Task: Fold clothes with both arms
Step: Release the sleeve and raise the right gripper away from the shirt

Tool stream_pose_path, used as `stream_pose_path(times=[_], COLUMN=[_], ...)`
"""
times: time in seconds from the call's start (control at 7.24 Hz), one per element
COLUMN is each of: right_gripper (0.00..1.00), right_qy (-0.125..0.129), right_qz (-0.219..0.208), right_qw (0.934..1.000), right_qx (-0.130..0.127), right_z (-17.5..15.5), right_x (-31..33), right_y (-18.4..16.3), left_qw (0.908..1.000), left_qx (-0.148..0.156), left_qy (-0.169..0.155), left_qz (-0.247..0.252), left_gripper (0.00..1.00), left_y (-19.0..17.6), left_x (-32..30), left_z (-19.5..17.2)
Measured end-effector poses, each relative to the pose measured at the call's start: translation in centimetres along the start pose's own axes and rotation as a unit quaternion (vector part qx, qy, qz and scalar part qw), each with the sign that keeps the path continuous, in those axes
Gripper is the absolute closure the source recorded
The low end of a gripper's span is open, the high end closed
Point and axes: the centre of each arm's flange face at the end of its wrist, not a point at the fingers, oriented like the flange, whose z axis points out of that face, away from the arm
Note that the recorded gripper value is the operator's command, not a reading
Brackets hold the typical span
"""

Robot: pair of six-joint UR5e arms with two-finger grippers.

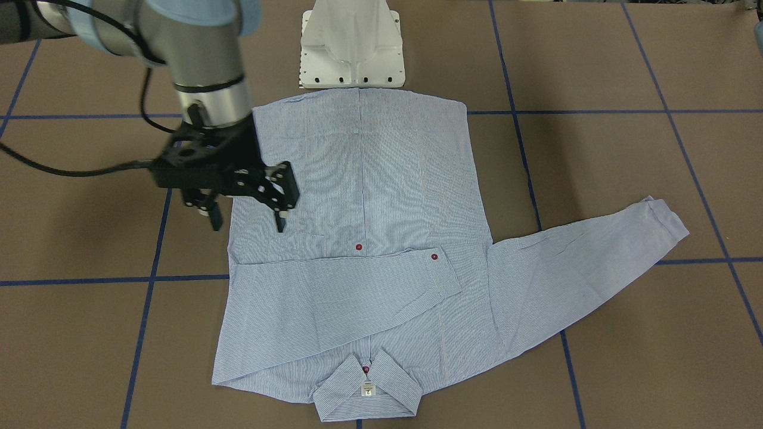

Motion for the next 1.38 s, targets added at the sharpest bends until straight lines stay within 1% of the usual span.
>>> stream_pose_path(times=[0.14, 0.28, 0.41, 0.55, 0.69, 0.83, 0.97, 1.1, 1.38], right_gripper=[0.00, 0.00, 0.00, 0.00, 0.00, 0.00, 0.00, 0.00, 0.00], right_qy=[-0.010, -0.020, -0.030, -0.046, -0.065, -0.076, -0.081, -0.085, -0.087], right_qz=[-0.032, -0.051, -0.067, -0.078, -0.080, -0.077, -0.075, -0.075, -0.076], right_qw=[0.9992, 0.9978, 0.9963, 0.9947, 0.9934, 0.9930, 0.9928, 0.9927, 0.9926], right_qx=[-0.021, -0.037, -0.045, -0.049, -0.051, -0.049, -0.045, -0.042, -0.038], right_z=[-2.7, -4.7, -6.0, -6.8, -7.5, -8.1, -8.5, -8.8, -9.1], right_x=[6.5, 11.9, 16.8, 22.0, 26.7, 30.1, 31.9, 32.7, 33.1], right_y=[-1.0, -1.6, -1.6, -1.2, -0.6, 0.2, 0.9, 1.3, 1.4], left_qw=[0.9994, 0.9976, 0.9950, 0.9919, 0.9871, 0.9806, 0.9737, 0.9675, 0.9563], left_qx=[0.013, 0.034, 0.048, 0.055, 0.060, 0.065, 0.069, 0.070, 0.067], left_qy=[0.018, 0.031, 0.036, 0.034, 0.028, 0.024, 0.021, 0.017, 0.007], left_qz=[-0.026, -0.052, -0.079, -0.109, -0.145, -0.183, -0.216, -0.242, -0.284], left_gripper=[0.00, 0.00, 0.00, 0.00, 0.00, 0.02, 0.11, 0.15, 0.17], left_y=[2.7, 5.6, 7.4, 8.0, 8.2, 8.5, 8.9, 9.3, 10.4], left_x=[0.5, 0.5, 0.9, 1.9, 3.3, 4.8, 6.3, 7.7, 10.6], left_z=[2.3, 3.8, 5.0, 6.6, 8.3, 10.0, 11.6, 13.1, 16.0])
